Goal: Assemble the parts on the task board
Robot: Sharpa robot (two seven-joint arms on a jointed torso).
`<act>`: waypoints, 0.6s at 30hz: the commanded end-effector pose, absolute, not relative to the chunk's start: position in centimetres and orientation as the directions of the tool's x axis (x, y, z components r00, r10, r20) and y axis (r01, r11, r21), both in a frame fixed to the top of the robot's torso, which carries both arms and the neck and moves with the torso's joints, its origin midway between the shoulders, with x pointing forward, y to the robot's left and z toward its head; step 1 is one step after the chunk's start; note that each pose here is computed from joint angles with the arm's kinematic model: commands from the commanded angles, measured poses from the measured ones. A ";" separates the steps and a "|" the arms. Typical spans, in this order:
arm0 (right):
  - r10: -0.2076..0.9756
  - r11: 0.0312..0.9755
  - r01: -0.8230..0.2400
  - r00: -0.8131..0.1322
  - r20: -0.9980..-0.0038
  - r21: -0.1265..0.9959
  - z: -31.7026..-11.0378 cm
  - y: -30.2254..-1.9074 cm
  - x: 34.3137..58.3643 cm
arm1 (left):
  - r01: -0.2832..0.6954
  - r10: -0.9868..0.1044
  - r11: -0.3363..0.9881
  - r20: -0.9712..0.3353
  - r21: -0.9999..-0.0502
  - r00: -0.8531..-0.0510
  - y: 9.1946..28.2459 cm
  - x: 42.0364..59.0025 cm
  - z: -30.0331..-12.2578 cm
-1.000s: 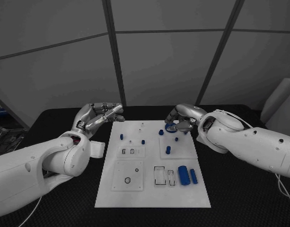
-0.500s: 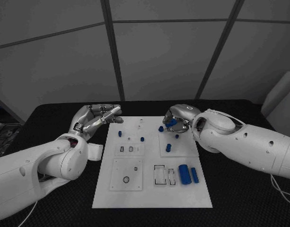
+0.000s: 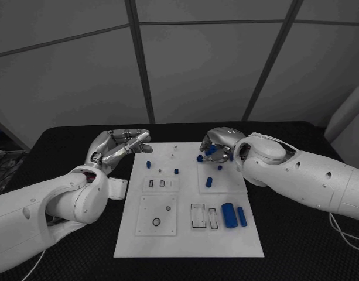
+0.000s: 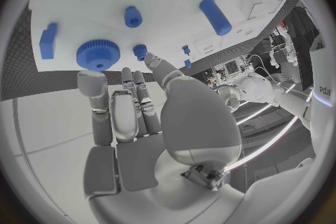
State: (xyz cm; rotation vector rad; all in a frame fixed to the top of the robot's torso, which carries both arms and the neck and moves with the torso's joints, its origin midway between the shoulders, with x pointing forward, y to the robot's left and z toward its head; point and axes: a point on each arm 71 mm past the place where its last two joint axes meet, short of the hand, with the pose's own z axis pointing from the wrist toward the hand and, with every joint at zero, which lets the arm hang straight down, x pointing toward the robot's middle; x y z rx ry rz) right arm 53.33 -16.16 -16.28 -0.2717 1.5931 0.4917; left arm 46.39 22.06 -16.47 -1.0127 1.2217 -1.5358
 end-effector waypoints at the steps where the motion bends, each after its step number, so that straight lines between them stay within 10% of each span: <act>1: 0.099 0.878 -0.459 -0.094 -0.991 0.132 -16.3 -15.9 53.5 | 0.159 -0.961 -0.112 0.066 -0.981 -0.270 22.0 46.3 -16.3; 18: 0.072 0.878 -0.461 -0.140 -0.987 0.130 -16.8 -15.1 54.1 | 0.153 -0.960 -0.112 0.067 -0.982 -0.273 22.0 46.3 -16.3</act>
